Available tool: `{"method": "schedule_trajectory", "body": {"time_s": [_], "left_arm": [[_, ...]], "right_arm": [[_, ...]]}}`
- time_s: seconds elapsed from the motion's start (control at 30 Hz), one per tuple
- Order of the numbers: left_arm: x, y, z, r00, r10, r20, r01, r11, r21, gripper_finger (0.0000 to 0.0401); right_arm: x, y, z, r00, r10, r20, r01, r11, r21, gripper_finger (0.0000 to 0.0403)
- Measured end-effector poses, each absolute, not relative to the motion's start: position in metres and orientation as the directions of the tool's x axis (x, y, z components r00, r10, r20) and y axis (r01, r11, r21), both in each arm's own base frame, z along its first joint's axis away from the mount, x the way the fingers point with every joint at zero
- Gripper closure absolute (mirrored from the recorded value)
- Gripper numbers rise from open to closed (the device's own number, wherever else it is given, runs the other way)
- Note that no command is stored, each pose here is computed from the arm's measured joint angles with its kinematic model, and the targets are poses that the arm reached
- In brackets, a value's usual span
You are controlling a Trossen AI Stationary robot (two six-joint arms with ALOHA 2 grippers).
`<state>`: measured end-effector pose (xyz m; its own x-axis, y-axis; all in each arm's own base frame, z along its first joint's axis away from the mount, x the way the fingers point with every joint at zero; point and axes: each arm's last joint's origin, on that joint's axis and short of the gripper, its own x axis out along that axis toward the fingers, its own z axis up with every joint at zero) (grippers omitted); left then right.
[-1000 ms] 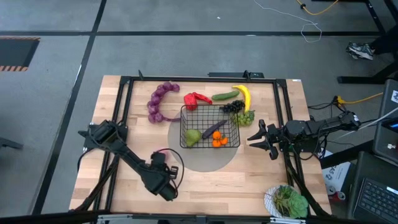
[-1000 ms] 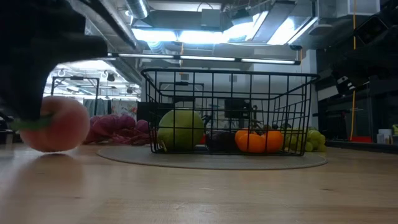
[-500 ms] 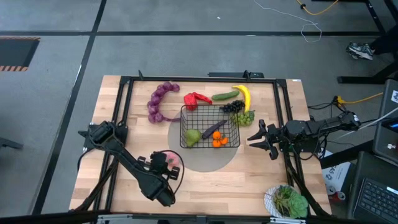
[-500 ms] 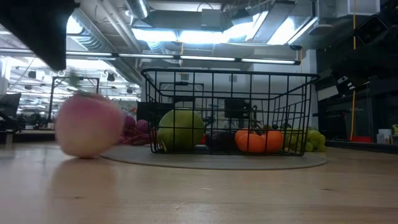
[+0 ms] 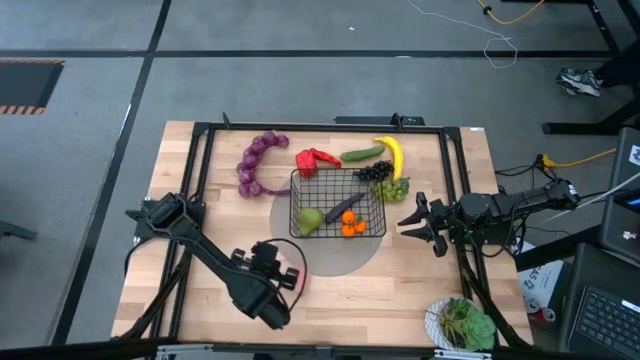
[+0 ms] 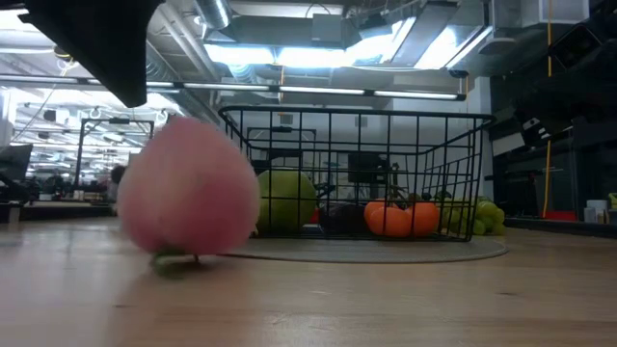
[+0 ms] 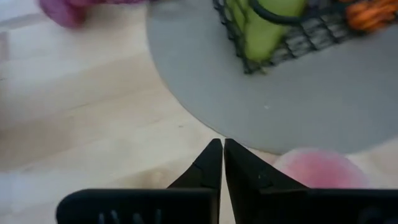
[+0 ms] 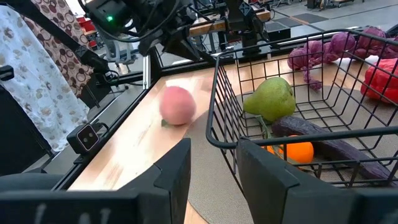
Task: Build produce basket
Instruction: Put the apricot into the wire basket
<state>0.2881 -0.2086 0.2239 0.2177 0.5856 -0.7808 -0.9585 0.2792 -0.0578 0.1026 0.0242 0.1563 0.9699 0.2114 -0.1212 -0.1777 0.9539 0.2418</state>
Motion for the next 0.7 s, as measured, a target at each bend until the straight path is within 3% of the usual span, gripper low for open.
{"method": "schedule_trajectory", "body": {"time_s": [0.37,0.57,0.7], "left_arm": [[0.303,-0.242,0.222,0.453,0.391,-0.801,-0.852,0.456,-0.259,0.0371],[0.316,-0.265,0.228,0.622,0.238,-0.746,-0.699,0.597,-0.393,0.0389],[0.329,-0.269,0.226,0.679,0.189,-0.709,-0.635,0.636,-0.439,0.0399]], "right_arm": [[0.103,0.024,0.156,0.97,0.211,-0.121,-0.178,0.954,0.242,0.0272],[0.103,0.024,0.156,0.97,0.211,-0.121,-0.178,0.954,0.242,0.0272],[0.103,0.024,0.156,0.97,0.211,-0.121,-0.177,0.954,0.242,0.0272]]}}
